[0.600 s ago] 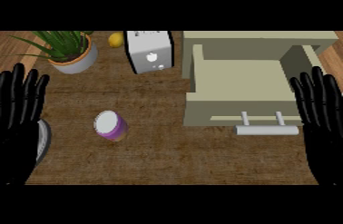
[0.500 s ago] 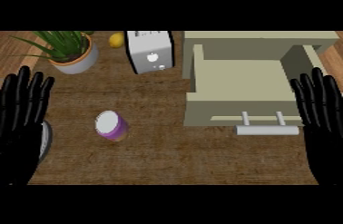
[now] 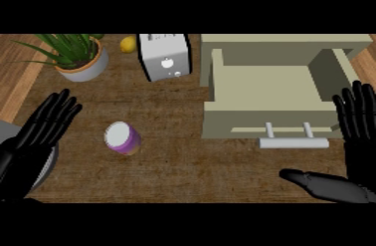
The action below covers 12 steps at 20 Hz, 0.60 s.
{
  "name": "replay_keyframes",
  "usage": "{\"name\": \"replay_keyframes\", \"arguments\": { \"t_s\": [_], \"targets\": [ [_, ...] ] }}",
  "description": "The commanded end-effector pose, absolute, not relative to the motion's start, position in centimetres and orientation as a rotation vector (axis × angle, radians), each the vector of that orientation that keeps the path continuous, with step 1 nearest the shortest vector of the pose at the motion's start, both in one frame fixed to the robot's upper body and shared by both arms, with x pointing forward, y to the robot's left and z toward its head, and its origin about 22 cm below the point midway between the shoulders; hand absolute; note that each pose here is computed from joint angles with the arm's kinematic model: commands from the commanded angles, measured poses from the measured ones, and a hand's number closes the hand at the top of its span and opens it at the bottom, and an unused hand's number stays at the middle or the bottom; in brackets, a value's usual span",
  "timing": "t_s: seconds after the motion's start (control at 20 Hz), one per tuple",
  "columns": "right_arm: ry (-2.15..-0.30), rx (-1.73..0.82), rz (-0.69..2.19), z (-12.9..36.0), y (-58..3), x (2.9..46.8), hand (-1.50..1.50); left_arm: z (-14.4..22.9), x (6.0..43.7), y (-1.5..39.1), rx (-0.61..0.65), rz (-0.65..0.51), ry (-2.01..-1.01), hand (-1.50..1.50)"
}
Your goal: Pick up the can, place it into the drawer and close the drawer
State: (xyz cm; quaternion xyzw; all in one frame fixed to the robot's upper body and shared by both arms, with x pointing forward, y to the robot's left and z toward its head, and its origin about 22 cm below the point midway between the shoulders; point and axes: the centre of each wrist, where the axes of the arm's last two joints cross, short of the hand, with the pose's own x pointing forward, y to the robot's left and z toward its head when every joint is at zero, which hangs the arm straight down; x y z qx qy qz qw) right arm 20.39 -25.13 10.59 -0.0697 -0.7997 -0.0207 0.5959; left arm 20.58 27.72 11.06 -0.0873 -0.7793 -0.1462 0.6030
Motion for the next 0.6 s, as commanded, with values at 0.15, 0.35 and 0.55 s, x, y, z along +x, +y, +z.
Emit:
{"name": "replay_keyframes", "arguments": {
  "t_s": [0.15, 0.35, 0.55],
  "targets": [
    [-1.774, -0.226, -0.122, 8.4, -29.0, 18.1, -1.50, 14.0, 18.9, 29.4, -0.210, -0.378, -1.699, -1.50],
    [-1.779, -0.210, -0.090, 9.1, -30.5, 15.6, -1.50, 12.4, 17.1, 31.1, -0.215, -0.360, -1.680, -1.50],
    [-1.793, -0.219, -0.100, 10.6, -31.1, 14.1, -1.50, 12.7, 17.9, 32.7, -0.199, -0.364, -1.709, -1.50]
  ]
}}
